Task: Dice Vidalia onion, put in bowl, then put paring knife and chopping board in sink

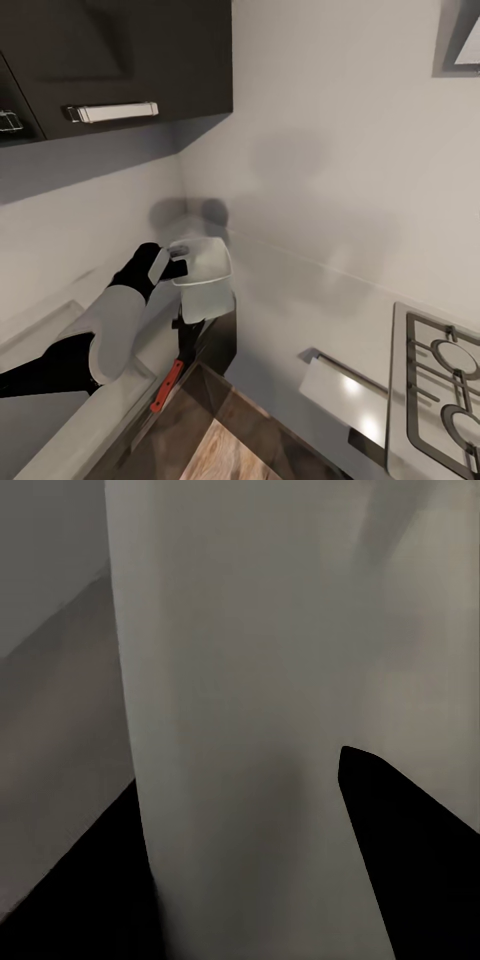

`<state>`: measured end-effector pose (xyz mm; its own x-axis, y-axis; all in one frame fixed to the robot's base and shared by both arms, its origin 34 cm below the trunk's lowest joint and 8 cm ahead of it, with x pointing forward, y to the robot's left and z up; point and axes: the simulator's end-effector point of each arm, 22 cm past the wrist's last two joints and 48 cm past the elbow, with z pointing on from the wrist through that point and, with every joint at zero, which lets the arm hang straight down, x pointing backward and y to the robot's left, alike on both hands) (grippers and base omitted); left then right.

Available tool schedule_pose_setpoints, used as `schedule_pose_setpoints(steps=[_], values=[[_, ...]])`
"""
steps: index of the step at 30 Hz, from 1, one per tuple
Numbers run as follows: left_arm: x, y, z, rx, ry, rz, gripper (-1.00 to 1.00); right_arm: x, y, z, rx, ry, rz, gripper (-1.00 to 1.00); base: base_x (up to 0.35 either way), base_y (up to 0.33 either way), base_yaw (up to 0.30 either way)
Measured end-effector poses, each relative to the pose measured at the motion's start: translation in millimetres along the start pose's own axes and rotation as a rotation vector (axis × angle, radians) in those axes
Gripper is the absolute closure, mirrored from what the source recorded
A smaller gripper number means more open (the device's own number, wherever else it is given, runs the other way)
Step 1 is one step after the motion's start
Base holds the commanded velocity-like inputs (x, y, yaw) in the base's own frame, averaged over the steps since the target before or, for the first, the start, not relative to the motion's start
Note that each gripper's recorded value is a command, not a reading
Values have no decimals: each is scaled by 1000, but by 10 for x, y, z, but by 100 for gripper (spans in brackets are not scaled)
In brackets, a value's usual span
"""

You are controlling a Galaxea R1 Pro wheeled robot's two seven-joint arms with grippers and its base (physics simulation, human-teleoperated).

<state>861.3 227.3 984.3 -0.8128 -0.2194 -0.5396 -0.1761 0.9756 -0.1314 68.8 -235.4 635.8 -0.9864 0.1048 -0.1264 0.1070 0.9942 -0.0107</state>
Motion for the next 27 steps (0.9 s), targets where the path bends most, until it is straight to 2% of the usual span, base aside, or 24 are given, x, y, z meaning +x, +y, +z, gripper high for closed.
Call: schedule_pose_setpoints(steps=[3,10,16,18,22,27], values=[[-191,11,-120,1,-46,-8,100,-19,2,4,0,-6,0,-100,0,0,0],[-442,22,-327,4,-105,-17,100,-61,4,14,-1,-17,1,-100,0,0,0],[-665,106,-673,6,-193,-39,100,-98,0,22,0,-28,1,-100,0,0,0],[-696,135,-852,18,-226,-44,100,-110,1,24,0,-32,2,-100,0,0,0],[-760,31,-1244,99,-328,-12,100,-136,2,29,0,-39,2,-100,0,0,0],[-650,76,-1478,111,-399,11,100,-163,6,35,-1,-47,2,-100,0,0,0]])
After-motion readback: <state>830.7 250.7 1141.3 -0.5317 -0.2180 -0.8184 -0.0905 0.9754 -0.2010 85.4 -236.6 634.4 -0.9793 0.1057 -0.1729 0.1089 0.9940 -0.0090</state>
